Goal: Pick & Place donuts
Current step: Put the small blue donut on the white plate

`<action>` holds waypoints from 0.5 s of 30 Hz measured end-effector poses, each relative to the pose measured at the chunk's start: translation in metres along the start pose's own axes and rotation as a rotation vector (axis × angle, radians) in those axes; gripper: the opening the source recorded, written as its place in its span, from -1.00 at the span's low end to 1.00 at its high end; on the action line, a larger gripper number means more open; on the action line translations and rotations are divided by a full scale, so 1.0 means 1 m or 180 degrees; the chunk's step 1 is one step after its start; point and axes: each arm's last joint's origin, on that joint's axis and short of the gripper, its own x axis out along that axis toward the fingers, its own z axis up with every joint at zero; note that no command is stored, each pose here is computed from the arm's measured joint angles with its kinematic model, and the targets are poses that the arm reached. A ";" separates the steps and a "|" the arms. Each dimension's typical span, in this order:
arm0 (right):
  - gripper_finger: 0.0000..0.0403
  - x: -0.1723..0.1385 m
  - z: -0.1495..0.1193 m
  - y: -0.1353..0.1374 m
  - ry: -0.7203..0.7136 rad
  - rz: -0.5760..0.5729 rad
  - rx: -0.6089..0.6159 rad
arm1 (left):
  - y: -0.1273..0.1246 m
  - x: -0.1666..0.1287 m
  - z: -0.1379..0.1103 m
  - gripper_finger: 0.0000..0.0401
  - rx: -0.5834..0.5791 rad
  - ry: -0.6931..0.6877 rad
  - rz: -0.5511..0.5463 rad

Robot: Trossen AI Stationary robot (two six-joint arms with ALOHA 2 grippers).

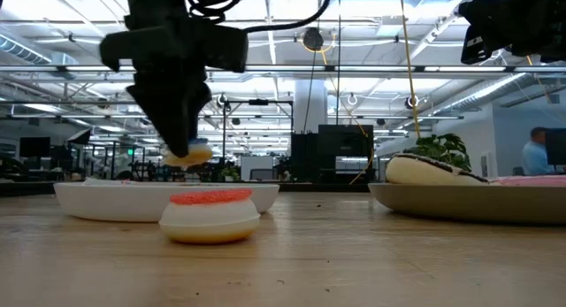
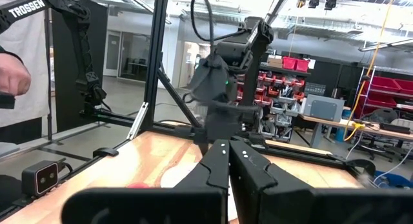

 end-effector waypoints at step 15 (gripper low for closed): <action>-1.00 0.000 0.000 0.000 0.0004 0.0001 -0.0001 | -0.001 0.004 -0.006 -0.52 0.0011 0.0136 -0.0179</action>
